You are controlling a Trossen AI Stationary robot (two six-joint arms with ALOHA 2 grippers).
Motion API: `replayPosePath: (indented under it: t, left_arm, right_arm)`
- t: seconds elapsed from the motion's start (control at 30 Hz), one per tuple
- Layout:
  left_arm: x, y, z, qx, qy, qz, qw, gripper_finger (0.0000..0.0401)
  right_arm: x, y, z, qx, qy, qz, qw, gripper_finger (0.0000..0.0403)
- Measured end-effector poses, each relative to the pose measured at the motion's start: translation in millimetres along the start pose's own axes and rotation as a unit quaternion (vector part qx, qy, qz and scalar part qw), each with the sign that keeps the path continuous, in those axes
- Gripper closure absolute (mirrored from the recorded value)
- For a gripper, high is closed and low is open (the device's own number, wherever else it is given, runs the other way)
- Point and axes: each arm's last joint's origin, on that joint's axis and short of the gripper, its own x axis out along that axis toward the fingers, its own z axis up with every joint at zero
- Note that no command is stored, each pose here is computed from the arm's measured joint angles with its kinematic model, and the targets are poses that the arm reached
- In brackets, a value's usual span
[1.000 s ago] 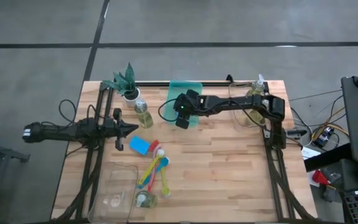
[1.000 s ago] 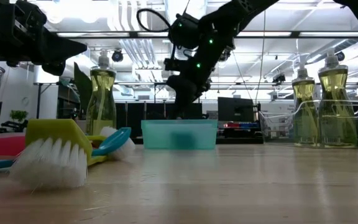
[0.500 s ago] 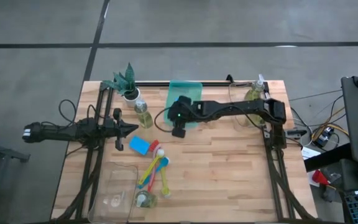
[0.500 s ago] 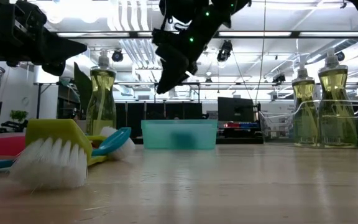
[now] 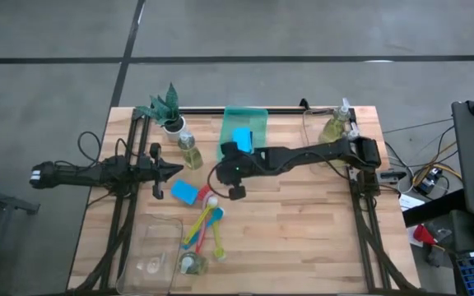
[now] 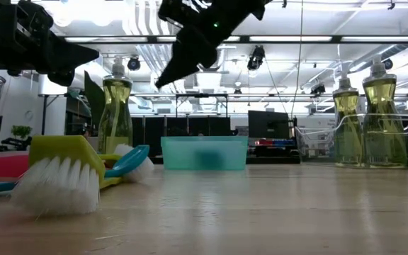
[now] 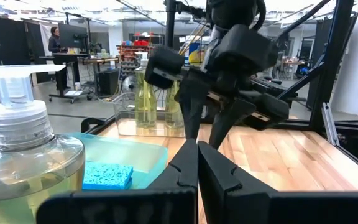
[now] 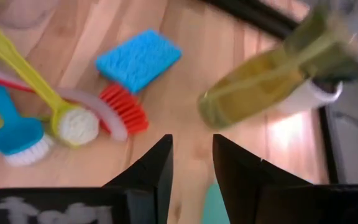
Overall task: Pick & Place Kitchen Sink Supplies
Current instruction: Put the yellow soap dispenser into the top transparent bin
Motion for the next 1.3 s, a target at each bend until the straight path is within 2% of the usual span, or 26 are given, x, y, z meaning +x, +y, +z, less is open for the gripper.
replayPosePath:
  t: [0.13, 0.37, 0.63, 0.8, 0.97, 1.1, 1.3]
  left_arm:
    - [0.0, 0.0, 0.1, 0.0, 0.0, 0.0, 1.0, 0.0398]
    - [0.0, 0.0, 0.1, 0.0, 0.0, 0.0, 1.0, 0.0398]
    - [0.0, 0.0, 0.1, 0.0, 0.0, 0.0, 1.0, 0.0398]
    - [0.0, 0.0, 0.2, 0.0, 0.0, 0.0, 1.0, 0.0398]
    - [0.0, 0.0, 0.1, 0.0, 0.0, 0.0, 1.0, 0.0398]
    - [0.0, 0.0, 0.0, 0.0, 0.0, 0.0, 1.0, 0.0398]
    - [0.0, 0.0, 0.0, 0.0, 0.0, 0.0, 1.0, 0.0398]
  right_arm:
    - [0.2, 0.0, 2.9, -0.046, -0.015, -0.004, 0.999, 0.0305]
    - [-0.6, 0.2, -2.5, -0.045, 0.014, -0.001, 0.999, 0.0319]
    - [-0.6, 5.4, -6.9, 0.023, 0.034, 0.012, 0.999, 0.0335]
    - [0.4, 15.6, -18.3, 0.042, 0.079, 0.038, 0.995, 0.0337]
    - [3.2, 21.3, -28.0, 0.077, 0.095, 0.077, 0.989, 0.0344]
    - [3.5, 24.8, -30.3, 0.096, 0.096, 0.11, 0.985, 0.0356]
    - [3.4, 26.6, -30.0, 0.106, 0.097, 0.113, 0.983, 0.0376]
